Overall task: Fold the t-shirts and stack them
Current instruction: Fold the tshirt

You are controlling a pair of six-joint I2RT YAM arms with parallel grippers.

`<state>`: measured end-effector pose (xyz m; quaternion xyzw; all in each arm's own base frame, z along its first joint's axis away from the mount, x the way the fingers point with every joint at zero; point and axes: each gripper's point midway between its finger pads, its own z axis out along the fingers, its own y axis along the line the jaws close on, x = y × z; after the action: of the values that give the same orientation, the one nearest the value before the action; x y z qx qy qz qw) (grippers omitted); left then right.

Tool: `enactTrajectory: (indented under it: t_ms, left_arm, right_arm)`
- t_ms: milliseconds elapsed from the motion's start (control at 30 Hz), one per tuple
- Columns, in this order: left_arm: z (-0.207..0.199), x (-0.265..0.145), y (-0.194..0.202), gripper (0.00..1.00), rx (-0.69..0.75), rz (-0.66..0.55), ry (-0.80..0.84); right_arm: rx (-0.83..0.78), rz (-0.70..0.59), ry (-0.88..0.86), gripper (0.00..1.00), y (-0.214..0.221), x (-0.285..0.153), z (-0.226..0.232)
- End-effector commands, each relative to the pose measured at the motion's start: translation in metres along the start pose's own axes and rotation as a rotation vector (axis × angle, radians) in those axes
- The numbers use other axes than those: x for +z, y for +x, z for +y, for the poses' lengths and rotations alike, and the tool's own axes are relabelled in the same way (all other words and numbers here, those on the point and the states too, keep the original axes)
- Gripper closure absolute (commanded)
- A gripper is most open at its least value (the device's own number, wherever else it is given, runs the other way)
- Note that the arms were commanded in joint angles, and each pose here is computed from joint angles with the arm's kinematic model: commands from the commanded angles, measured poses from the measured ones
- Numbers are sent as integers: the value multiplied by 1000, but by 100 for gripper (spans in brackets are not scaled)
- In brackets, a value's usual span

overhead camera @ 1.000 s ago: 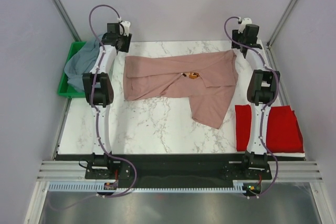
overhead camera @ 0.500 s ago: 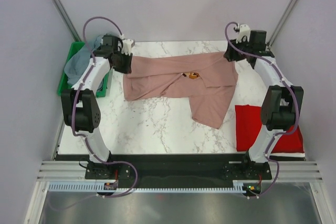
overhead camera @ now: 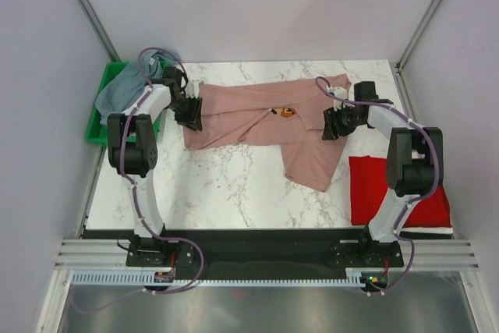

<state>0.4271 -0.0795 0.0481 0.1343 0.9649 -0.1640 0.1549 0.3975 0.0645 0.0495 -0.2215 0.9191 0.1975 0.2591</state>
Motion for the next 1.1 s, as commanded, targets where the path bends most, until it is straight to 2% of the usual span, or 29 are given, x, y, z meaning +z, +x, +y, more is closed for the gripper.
enactTrajectory:
  t_ms: [0,300,600,967,1067]
  left_arm:
    - [3,-1,-22,62,-21,-47,11]
    - [15,13,-31,71,-19,-43,0]
    - [28,10,-26,78,-33,-33,-50]
    - [28,13,-23,77,-56,-24,-20]
    - [27,15,-23,74,-58,-20,-9]
  right_arm:
    - [-97,-44,6,45,-15,-15,5]
    - [-104,-9,22,45,-4,-10,1]
    - [-97,-10,23,45,3,-12,5]
    - [-79,-18,16,45,5,-10,7]
    - [-82,-21,20,44,2,-10,6]
